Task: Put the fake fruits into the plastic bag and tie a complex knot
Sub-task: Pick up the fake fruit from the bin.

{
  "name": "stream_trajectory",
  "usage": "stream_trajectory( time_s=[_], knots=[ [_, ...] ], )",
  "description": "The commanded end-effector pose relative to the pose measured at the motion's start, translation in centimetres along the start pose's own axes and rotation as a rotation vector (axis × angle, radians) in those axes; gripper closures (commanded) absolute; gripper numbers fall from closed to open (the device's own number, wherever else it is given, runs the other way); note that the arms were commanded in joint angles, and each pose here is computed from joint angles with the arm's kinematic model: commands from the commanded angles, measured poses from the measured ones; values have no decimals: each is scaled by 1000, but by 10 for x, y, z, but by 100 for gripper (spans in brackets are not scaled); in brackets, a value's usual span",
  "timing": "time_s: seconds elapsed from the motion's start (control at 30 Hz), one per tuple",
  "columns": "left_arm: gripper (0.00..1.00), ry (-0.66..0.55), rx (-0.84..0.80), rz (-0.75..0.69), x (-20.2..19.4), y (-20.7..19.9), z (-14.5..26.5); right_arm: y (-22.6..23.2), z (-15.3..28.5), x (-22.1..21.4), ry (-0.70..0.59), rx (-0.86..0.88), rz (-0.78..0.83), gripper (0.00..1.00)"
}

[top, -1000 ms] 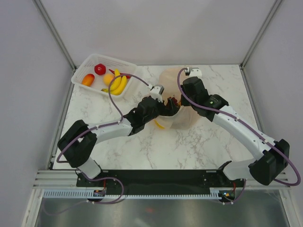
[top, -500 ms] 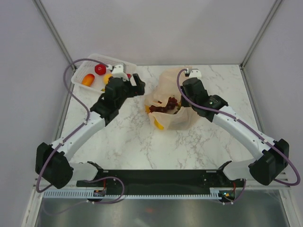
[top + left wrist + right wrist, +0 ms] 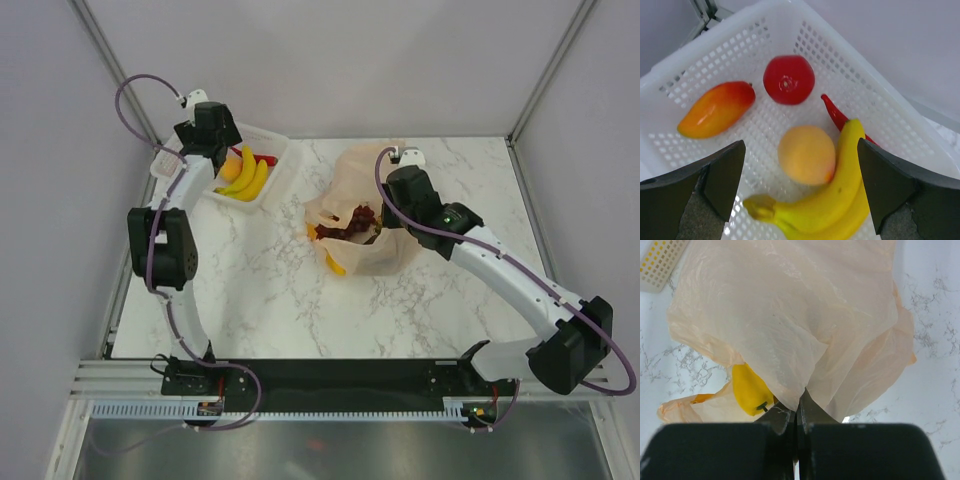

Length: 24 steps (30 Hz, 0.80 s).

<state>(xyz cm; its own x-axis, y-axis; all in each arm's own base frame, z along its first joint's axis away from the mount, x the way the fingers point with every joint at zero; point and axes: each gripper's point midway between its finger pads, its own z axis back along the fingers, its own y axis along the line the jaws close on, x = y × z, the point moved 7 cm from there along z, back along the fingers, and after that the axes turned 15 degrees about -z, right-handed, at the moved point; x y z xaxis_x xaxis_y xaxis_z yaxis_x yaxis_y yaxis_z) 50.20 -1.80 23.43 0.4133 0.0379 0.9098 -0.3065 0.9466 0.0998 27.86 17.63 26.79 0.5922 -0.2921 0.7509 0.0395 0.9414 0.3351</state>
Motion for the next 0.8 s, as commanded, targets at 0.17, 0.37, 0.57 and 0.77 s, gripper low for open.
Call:
stream_trajectory(
  time_s=[0.17, 0.37, 0.57, 0.77],
  knots=[
    [0, 4, 105, -191, 26, 11, -77, -1, 10, 4, -33, 40, -26, 100],
    [0, 80, 144, -434, -14, 24, -116, -3, 15, 5, -42, 49, -24, 100],
    [0, 165, 105, -443, -43, 58, -135, -8, 16, 2, -61, 42, -44, 100],
    [0, 232, 100, -429, -63, 95, -142, -11, 15, -4, -58, 43, -74, 100]
  ],
)
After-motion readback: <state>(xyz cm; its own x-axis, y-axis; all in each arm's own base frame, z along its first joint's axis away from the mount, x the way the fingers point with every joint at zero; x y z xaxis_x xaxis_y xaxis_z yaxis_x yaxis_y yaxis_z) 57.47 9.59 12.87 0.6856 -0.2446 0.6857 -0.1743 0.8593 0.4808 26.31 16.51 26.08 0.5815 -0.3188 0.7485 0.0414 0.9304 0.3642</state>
